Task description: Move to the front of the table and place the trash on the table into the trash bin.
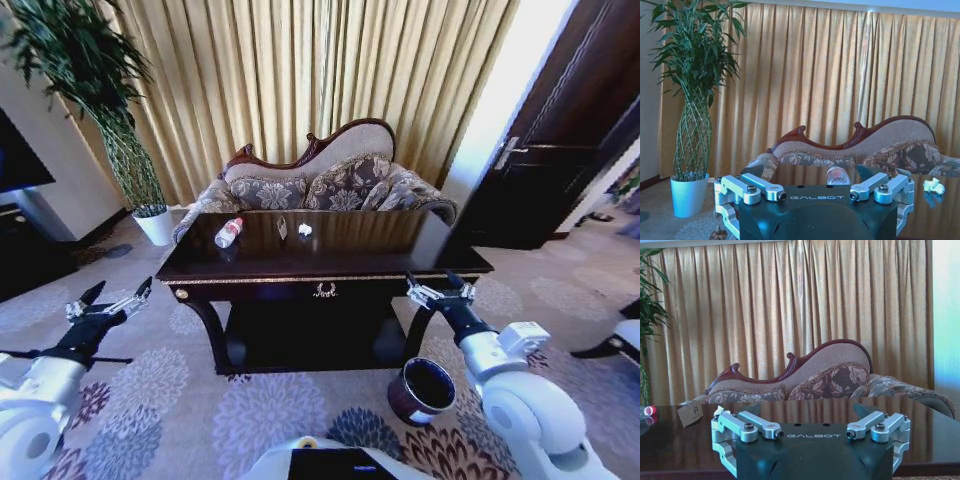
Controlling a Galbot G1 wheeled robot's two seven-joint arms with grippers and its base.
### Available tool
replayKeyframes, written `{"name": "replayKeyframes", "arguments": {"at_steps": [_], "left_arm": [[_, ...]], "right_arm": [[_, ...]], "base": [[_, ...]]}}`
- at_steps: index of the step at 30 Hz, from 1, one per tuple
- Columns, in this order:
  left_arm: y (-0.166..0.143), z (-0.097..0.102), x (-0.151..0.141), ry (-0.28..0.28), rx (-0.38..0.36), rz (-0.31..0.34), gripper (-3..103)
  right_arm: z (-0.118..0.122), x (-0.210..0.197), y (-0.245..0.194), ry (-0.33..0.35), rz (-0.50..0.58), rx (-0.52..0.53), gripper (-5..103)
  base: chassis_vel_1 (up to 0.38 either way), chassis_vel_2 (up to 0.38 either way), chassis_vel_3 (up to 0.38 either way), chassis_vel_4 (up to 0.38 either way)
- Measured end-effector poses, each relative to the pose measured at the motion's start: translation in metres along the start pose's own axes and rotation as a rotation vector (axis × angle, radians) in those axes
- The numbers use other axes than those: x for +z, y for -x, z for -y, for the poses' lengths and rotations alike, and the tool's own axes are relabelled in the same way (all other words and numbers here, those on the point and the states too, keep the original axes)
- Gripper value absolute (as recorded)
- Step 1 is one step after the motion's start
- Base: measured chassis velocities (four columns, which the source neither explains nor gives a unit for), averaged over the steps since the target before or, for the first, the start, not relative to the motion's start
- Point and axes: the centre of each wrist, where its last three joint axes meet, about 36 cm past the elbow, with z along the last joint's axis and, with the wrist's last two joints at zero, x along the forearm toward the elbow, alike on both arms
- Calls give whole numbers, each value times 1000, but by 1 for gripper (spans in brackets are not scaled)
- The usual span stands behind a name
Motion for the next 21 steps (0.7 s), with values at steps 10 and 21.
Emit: {"name": "replayKeyframes", "arguments": {"at_steps": [10, 21], "left_arm": [[-1, 0, 0, 0, -2, 0, 100], [-1, 0, 0, 0, -3, 1, 100]], "right_arm": [[0, 1, 0, 1, -2, -1, 100], [-1, 2, 1, 5, -9, -4, 100]], "base": [[-97, 88, 83, -96], [-124, 112, 113, -118]]}}
